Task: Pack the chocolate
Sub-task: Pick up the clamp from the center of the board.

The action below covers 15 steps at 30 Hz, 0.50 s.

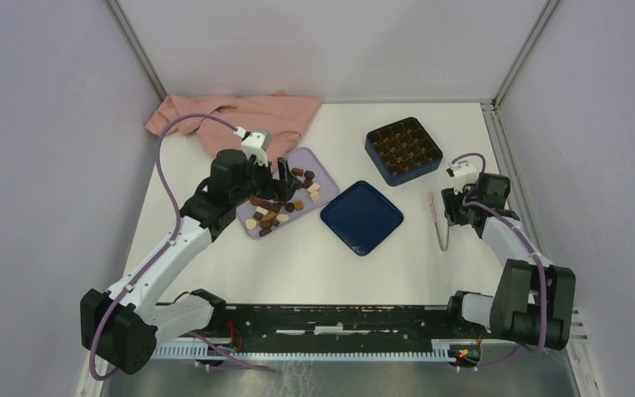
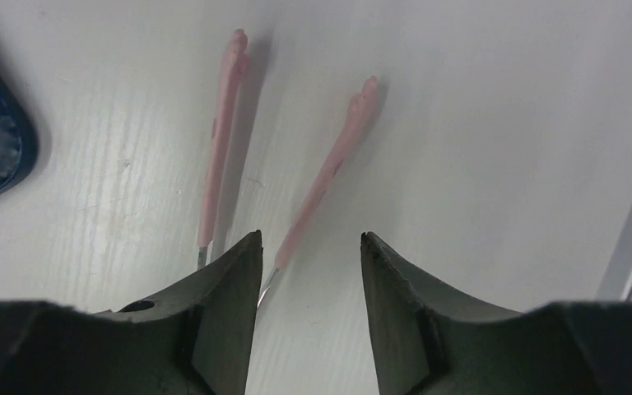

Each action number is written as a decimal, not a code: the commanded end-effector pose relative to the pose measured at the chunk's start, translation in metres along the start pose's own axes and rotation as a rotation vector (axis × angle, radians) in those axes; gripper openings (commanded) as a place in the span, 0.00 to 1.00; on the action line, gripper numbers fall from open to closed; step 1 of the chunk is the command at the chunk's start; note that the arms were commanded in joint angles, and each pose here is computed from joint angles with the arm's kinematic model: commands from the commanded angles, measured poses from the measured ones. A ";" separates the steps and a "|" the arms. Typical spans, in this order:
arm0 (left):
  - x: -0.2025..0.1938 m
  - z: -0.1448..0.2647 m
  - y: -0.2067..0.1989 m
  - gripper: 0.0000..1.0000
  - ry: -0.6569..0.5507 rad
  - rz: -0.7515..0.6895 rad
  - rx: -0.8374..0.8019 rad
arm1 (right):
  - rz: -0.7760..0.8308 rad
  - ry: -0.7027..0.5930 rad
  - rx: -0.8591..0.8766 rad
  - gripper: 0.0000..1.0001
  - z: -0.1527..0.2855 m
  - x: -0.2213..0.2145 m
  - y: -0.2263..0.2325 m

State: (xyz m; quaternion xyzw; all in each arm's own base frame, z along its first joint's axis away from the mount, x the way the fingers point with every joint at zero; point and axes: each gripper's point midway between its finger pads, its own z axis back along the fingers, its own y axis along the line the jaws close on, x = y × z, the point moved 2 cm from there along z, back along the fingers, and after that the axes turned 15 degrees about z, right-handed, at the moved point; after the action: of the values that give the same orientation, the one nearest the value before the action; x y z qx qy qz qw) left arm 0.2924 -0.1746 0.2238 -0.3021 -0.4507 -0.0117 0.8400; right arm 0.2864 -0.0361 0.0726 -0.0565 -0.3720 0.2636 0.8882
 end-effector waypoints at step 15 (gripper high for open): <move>0.012 0.012 -0.014 0.94 -0.064 -0.075 -0.078 | -0.168 0.052 0.040 0.26 -0.036 -0.013 0.004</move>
State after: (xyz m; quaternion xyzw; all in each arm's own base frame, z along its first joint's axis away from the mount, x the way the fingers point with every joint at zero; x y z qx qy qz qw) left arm 0.2903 -0.1677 0.2310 -0.2912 -0.4669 -0.0095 0.8349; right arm 0.2903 -0.0341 0.0311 -0.0134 -0.3306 0.2042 0.9213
